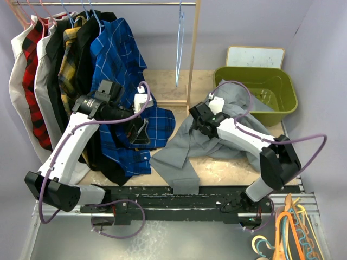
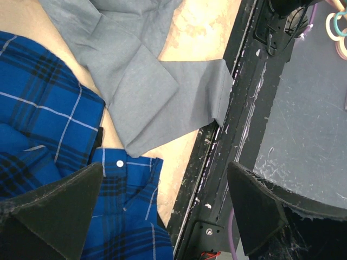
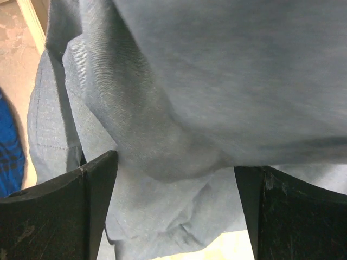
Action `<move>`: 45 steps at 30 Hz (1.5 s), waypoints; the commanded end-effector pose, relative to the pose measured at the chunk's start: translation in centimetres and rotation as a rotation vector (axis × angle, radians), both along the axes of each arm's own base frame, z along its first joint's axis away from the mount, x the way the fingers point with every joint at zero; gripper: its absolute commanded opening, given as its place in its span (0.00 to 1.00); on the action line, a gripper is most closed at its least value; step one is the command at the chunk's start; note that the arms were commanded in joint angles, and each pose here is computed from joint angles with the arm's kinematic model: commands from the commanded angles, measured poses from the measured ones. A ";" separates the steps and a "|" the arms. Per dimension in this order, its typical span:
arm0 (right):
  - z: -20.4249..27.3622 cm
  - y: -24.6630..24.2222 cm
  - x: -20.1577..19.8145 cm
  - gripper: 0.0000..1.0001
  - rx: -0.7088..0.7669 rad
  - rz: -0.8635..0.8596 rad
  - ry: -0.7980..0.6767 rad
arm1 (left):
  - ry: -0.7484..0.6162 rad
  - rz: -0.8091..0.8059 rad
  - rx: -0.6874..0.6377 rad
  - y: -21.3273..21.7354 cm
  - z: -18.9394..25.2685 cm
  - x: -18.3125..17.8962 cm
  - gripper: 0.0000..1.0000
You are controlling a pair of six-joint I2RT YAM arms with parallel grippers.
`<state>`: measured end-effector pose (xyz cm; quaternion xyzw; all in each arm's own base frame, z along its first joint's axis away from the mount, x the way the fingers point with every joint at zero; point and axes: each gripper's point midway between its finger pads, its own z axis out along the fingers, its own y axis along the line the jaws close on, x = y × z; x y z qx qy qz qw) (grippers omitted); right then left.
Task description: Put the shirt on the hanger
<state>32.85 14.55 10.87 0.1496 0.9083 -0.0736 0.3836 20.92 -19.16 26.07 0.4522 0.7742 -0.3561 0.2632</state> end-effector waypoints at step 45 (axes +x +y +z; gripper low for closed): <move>8.3 4.6 -16.8 0.00 0.675 0.761 -0.265 | 0.234 -0.373 -0.142 -6.3 -7.9 2.0 0.99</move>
